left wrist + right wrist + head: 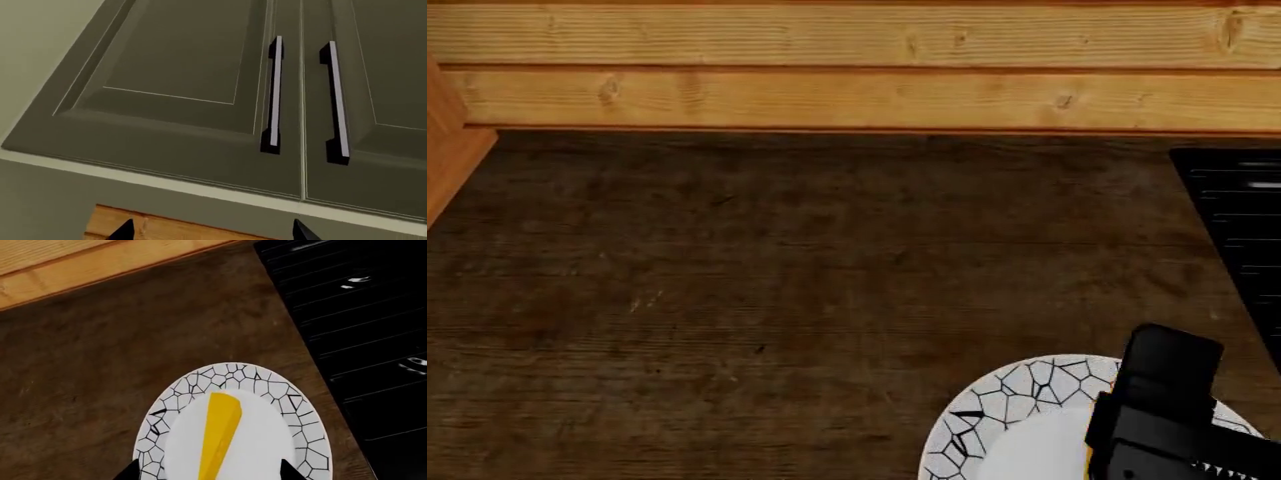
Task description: Pick the cheese from the plate and place it in the pan.
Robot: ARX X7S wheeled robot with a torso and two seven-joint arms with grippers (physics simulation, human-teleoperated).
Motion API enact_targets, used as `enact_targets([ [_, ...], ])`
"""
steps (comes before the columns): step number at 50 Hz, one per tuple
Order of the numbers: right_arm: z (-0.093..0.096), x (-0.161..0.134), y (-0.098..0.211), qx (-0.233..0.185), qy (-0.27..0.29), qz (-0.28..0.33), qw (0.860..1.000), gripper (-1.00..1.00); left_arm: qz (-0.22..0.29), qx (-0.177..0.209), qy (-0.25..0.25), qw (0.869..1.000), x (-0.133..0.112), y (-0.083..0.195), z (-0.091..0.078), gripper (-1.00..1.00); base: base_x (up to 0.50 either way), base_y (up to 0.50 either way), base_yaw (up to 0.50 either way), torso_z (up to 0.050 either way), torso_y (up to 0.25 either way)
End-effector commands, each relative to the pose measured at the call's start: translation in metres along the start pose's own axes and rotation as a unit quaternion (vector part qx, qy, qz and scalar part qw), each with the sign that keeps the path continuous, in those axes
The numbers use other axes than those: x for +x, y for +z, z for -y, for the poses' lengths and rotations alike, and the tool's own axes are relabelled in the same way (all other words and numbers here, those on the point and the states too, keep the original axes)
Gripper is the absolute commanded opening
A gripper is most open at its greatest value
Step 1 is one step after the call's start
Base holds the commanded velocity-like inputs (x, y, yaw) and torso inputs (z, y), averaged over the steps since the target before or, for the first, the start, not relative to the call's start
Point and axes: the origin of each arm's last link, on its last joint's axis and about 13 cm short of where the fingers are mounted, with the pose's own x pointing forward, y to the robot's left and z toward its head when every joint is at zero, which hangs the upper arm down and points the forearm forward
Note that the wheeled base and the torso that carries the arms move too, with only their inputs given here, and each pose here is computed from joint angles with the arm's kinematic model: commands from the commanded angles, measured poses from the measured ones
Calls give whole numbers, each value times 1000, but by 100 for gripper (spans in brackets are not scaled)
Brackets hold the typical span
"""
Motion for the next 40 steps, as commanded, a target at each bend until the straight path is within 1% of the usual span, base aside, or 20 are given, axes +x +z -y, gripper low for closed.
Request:
enact_targets([
  [1, -8, 14, 19, -6, -20, -23, 1000, 100, -27, -40, -29, 998, -19, -18, 2, 100, 0, 0, 0, 0, 0],
  [2, -9, 17, 18, -10, -20, -24, 999, 100, -14, -57, 5, 998, -12, -25, 8, 100, 0, 0, 0, 0, 0],
  [3, -10, 19, 17, -12, -22, -26, 999, 100, -5, -71, 20, 997, -1, -30, 17, 100, 0, 0, 0, 0, 0],
  [4, -11, 20, 17, -15, -22, -26, 999, 100, 9, -34, 7, 999, 14, -25, 21, 100, 0, 0, 0, 0, 0],
  [5, -11, 21, 19, -17, -23, -28, 999, 100, 8, -4, 3, 1000, 22, -23, 22, 100, 0, 0, 0, 0, 0],
  [11, -12, 32, 20, -20, -32, -29, 999, 100, 6, -6, 4, 1000, 28, -27, 23, 100, 0, 0, 0, 0, 0],
  [18, -15, 42, 23, -35, -41, -30, 998, 100, 3, -7, 6, 1000, 36, -32, 24, 100, 0, 0, 0, 0, 0],
  [24, -17, 52, 21, -39, -35, -39, 998, 100, 3, -9, 7, 1000, 36, -32, 24, 100, 0, 0, 0, 0, 0],
  [40, -18, 59, 19, -42, -28, -50, 997, 100, 3, -7, 7, 1000, 36, -30, 23, 100, 0, 0, 0, 0, 0],
])
